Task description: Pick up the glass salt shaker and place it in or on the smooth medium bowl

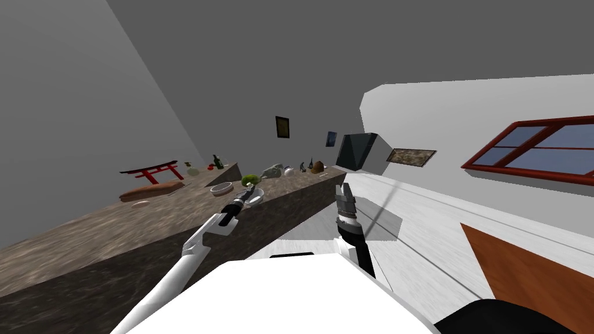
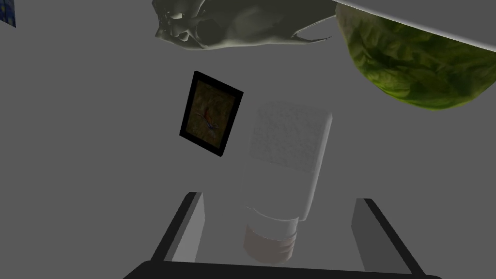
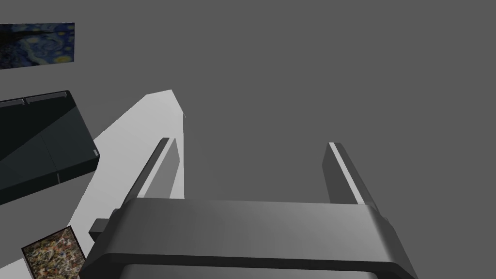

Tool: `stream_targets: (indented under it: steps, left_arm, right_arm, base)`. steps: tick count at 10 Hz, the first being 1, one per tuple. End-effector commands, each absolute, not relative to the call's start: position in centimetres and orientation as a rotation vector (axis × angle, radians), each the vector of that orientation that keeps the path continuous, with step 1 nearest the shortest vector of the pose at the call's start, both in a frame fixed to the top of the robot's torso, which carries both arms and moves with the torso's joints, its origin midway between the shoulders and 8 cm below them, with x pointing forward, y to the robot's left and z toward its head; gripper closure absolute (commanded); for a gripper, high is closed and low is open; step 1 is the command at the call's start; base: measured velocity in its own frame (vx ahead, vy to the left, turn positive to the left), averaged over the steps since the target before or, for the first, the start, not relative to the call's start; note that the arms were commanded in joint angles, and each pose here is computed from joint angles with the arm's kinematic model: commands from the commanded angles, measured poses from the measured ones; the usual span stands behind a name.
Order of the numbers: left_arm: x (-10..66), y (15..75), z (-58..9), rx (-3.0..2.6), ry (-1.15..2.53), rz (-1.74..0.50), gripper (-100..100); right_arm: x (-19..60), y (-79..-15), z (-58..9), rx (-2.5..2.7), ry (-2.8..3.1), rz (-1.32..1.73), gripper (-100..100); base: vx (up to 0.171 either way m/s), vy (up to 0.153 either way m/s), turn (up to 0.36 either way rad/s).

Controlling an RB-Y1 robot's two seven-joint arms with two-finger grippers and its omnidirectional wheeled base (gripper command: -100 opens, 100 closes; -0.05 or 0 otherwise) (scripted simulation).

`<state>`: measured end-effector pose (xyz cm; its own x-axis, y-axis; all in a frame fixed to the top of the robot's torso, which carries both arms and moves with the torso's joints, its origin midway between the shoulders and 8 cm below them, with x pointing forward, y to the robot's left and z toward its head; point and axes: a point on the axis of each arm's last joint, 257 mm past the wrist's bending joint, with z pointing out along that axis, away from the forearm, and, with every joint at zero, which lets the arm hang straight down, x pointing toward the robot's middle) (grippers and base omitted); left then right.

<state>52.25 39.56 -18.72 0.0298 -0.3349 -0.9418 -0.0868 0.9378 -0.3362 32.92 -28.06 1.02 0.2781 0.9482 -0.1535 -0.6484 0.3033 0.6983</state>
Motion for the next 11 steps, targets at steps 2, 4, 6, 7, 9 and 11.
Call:
stream_targets:
  steps: [2, 4, 6, 7, 9, 11]
  left_arm:
    - [52.3, 39.6, -18.7, -0.340, 1.538, -0.197, -100]
    - [52.3, 39.6, -18.7, -0.340, 1.538, -0.197, -100]
    - [53.6, 38.7, -18.4, -0.345, 1.515, -0.229, -100]
    - [54.4, 38.8, -18.1, -0.326, 1.515, -0.208, -100]
    - [55.8, 37.7, -17.9, -0.334, 1.497, -0.247, -100]
    - [57.3, 37.8, -17.8, -0.317, 1.503, -0.221, -100]
  right_arm:
    - [32.9, -28.1, 1.0, 0.573, 0.623, 1.153, 0]
    - [32.9, -28.1, 1.0, 0.573, 0.623, 1.153, 0]
    - [32.9, -28.1, 1.0, 0.573, 0.623, 1.153, 0]
    - [32.9, -28.1, 1.0, 0.573, 0.623, 1.153, 0]
    - [32.9, -28.1, 1.0, 0.573, 0.623, 1.153, 0]
    - [32.9, -28.1, 1.0, 0.573, 0.623, 1.153, 0]
  base:
    - [0.003, 0.000, 0.000]
    - [0.000, 0.000, 0.000]
    - [-0.019, -0.003, 0.136]
    - [-0.045, -0.018, 0.157]
    - [-0.032, -0.004, 0.121]
    - [-0.029, -0.009, 0.059]
